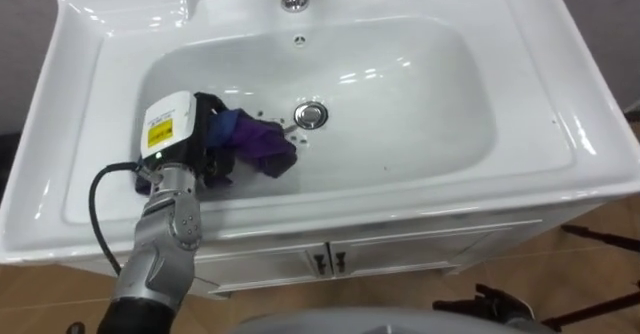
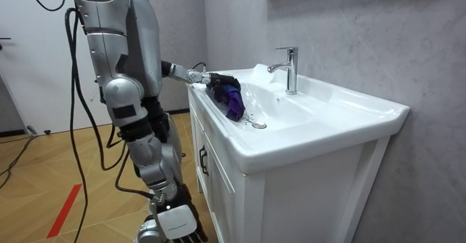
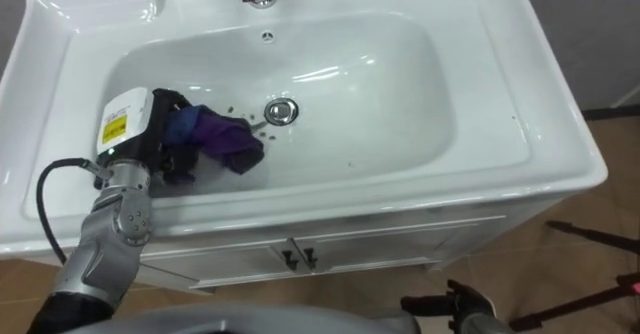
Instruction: Wipe basin
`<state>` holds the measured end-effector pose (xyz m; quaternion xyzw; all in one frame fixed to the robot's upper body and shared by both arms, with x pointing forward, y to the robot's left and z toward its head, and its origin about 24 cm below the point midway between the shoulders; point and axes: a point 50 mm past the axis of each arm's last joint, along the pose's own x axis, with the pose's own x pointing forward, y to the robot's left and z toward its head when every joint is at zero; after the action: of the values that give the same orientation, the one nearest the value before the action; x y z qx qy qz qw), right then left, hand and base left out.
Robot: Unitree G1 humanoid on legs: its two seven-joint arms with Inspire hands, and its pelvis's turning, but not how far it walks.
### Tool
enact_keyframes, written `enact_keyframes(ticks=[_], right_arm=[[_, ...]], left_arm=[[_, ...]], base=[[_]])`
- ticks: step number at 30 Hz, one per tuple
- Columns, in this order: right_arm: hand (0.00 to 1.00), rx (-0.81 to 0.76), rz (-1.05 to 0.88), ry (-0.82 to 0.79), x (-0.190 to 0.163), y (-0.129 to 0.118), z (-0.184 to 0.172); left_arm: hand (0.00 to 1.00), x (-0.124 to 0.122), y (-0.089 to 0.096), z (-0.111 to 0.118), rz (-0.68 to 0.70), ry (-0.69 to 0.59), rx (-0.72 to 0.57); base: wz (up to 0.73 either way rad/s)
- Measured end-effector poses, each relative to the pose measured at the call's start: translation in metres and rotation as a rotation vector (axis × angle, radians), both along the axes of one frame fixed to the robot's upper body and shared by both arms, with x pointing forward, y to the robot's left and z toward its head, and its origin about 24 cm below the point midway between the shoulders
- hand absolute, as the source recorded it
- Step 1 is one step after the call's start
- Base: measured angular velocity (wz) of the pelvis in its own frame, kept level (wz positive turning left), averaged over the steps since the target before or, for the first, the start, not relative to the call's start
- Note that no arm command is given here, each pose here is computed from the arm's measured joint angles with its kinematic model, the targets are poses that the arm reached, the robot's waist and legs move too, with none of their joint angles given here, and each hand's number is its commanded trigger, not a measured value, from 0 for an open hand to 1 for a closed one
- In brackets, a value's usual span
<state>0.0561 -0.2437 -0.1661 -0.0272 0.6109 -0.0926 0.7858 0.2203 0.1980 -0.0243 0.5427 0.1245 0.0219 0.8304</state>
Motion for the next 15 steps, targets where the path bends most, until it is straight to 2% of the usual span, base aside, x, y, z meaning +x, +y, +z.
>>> enact_keyframes(ticks=[6, 15], right_arm=[[0.00, -0.010, -0.003, 0.010, -0.002, -0.003, 0.000], [0.00, -0.046, 0.022, 0.002, 0.000, -0.005, 0.002]], left_arm=[[1.00, 0.003, 0.001, 0.001, -0.008, 0.029, 0.021], [1.00, -0.002, 0.009, -0.012, 0.007, 0.165, 0.090]], base=[[-0.04], [-0.01]])
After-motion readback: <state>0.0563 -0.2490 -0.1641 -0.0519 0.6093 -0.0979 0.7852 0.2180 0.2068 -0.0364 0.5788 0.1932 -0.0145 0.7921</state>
